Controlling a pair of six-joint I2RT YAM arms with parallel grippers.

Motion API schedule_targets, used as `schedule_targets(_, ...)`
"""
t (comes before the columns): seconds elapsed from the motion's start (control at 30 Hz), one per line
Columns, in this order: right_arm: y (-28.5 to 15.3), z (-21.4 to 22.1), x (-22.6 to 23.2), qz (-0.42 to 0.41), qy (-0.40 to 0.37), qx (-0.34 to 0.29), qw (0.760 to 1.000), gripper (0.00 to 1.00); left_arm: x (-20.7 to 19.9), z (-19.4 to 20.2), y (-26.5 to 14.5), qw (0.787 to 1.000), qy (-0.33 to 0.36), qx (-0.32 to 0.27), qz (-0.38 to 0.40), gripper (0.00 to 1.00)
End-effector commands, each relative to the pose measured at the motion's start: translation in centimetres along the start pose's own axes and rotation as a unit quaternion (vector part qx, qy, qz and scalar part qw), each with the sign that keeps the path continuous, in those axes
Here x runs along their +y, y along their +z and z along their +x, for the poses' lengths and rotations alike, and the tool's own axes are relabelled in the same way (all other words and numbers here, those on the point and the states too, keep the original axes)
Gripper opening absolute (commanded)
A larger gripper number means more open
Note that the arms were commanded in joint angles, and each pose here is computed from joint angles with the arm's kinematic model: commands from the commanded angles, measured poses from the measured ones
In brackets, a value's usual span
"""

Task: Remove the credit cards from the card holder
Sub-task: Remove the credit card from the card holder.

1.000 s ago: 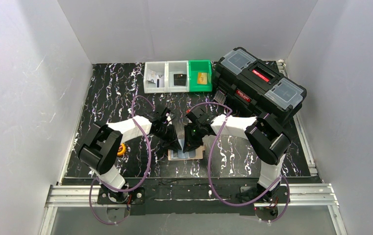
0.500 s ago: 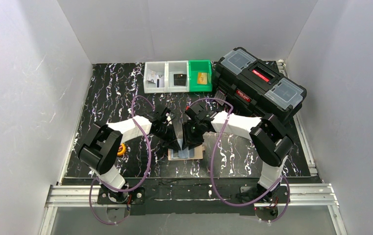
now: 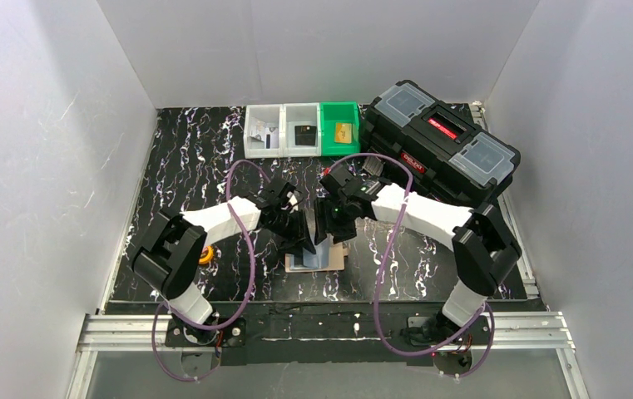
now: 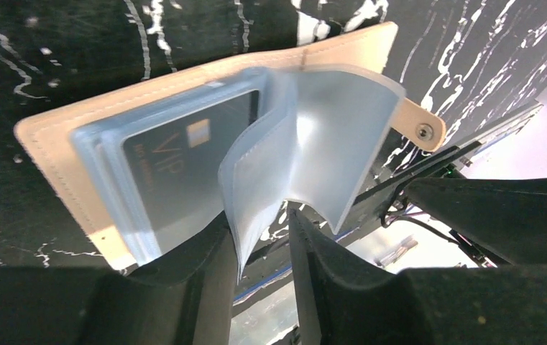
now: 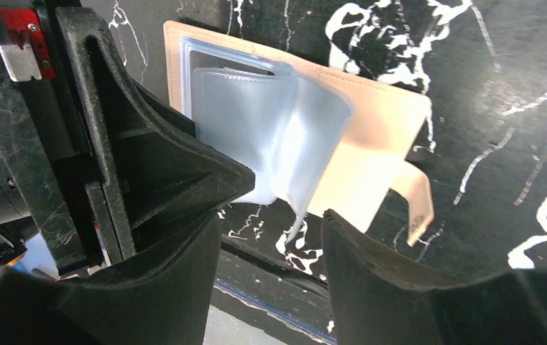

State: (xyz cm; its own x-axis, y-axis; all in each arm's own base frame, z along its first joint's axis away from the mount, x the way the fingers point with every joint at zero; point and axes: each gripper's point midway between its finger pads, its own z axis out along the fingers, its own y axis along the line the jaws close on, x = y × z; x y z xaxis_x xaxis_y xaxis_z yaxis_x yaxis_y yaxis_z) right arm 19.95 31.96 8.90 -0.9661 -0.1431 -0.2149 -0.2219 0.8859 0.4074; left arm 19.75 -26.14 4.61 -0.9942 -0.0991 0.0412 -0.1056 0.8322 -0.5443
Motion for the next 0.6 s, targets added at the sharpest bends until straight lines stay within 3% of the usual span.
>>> schedule_targets(0.0,-3.0,-1.1,0.0,0.021,-0.009,-0.039,0.999,0.62,-2.7,0.1,-1.3,0.999,0.033,-0.008,0.028,0.32)
schedule_targets(0.57,-6.3,-0.2,-2.5,0.050,0.010,-0.088,0.995,0.66,-5.4,-0.2,1.8,0.998,0.053,0.011,0.016,0.41)
